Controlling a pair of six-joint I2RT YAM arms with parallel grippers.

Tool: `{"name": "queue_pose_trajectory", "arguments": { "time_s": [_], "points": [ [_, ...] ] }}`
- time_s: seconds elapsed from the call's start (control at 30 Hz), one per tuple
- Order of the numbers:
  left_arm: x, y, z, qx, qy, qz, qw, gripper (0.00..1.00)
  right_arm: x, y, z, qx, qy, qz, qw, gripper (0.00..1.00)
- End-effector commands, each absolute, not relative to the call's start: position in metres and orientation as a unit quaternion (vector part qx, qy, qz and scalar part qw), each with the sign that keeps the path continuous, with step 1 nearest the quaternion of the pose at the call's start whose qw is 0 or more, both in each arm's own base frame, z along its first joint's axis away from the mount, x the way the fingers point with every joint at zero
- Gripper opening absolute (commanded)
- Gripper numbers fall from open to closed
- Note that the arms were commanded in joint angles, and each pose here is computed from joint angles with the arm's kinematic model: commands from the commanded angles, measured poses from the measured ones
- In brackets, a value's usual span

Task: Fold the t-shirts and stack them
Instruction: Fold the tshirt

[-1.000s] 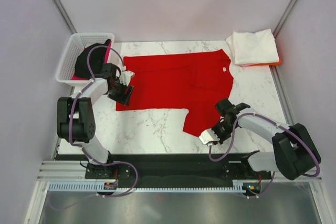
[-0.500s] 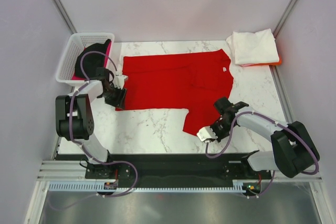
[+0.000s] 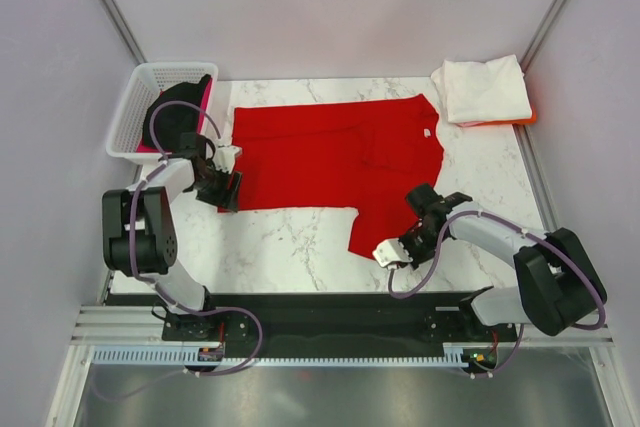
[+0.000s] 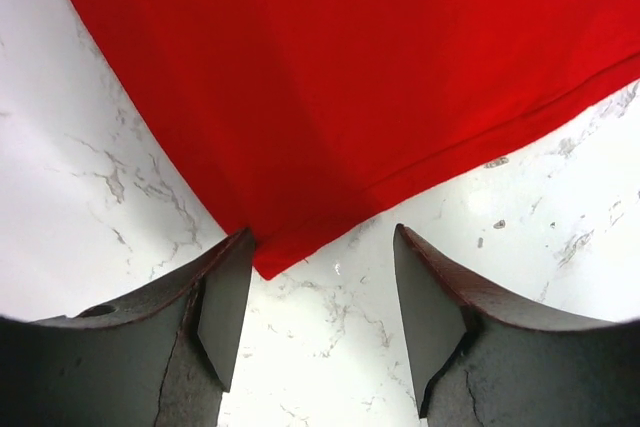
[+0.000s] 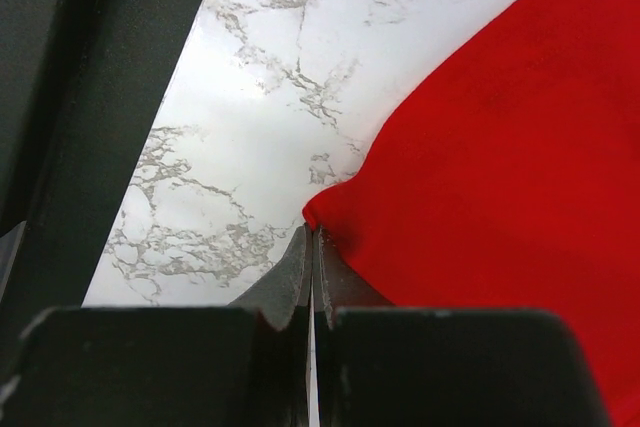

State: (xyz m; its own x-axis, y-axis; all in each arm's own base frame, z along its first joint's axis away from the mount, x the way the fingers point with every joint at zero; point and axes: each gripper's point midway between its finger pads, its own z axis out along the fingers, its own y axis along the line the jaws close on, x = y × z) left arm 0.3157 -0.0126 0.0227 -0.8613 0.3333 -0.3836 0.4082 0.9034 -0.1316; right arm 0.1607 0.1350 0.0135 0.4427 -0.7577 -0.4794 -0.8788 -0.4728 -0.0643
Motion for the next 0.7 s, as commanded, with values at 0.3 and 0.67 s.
{"name": "queue_pose_trajectory", "arguments": {
  "time_s": [0.3,0.67],
  "points": [
    [0.305,-0.002,0.027,0.173,0.964,-0.077,0.187,0.61,0.169,0.144,0.014,-0.834,0.488,0.196,0.167,0.0],
    [0.306,0.003,0.036,0.161,0.964,-0.059,0.202,0.68,0.169,0.144,0.011,-0.83,0.496,0.194,0.164,0.0]
  ]
}}
